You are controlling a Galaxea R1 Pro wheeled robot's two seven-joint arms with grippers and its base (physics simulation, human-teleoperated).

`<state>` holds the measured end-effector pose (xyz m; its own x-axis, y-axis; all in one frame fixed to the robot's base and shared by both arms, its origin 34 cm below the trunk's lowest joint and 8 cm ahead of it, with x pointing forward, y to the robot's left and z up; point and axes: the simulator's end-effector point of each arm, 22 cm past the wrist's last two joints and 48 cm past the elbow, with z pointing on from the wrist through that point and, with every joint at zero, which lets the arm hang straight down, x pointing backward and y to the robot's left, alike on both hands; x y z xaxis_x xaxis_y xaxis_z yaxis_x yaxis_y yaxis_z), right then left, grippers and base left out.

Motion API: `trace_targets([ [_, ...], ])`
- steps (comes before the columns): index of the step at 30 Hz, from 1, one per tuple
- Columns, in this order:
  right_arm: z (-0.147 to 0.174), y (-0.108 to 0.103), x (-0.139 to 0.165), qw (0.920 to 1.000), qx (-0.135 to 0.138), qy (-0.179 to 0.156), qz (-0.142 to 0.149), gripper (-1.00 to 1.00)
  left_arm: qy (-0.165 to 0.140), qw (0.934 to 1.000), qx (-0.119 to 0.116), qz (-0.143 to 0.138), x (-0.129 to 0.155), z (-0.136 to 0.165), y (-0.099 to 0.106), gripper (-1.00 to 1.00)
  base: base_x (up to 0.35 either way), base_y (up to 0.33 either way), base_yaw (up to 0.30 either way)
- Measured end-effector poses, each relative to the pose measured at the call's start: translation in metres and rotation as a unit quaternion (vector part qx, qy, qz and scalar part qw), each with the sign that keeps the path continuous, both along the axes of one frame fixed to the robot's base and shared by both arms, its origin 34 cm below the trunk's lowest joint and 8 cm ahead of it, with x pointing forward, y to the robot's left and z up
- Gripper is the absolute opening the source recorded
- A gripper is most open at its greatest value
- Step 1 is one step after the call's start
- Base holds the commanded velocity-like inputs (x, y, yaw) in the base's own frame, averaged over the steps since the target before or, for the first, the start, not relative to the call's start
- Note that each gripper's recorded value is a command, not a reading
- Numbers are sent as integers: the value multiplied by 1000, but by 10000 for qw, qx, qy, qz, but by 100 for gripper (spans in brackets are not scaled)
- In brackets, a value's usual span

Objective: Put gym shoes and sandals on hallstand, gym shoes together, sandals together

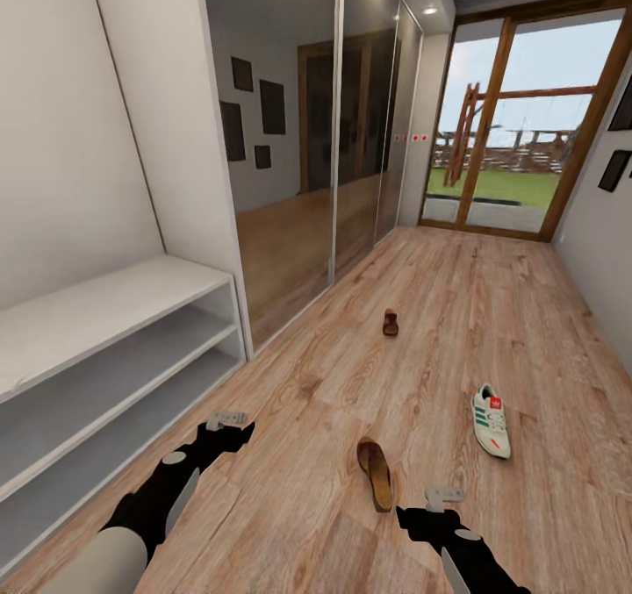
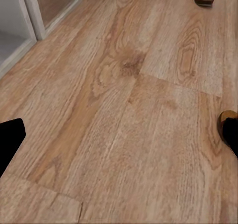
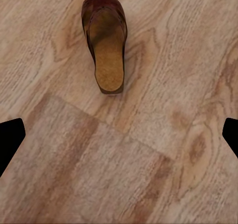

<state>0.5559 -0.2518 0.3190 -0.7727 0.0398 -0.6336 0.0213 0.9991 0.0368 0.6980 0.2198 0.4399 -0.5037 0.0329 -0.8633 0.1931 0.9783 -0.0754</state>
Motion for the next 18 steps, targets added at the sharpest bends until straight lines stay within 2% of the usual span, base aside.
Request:
trace_targets([
  [8,-18,0,-5,10000,0,-4,0,100,-289,9996,-5,-26,-10,-3,-2,100,0,0,0],
  [12,-27,0,-7,10000,1,-7,1,100,-638,9979,-7,-60,-26,8,-4,100,0,0,0],
  [18,-39,0,-12,10000,1,76,0,100,-698,9975,-7,-76,-37,2,-6,100,0,0,0],
])
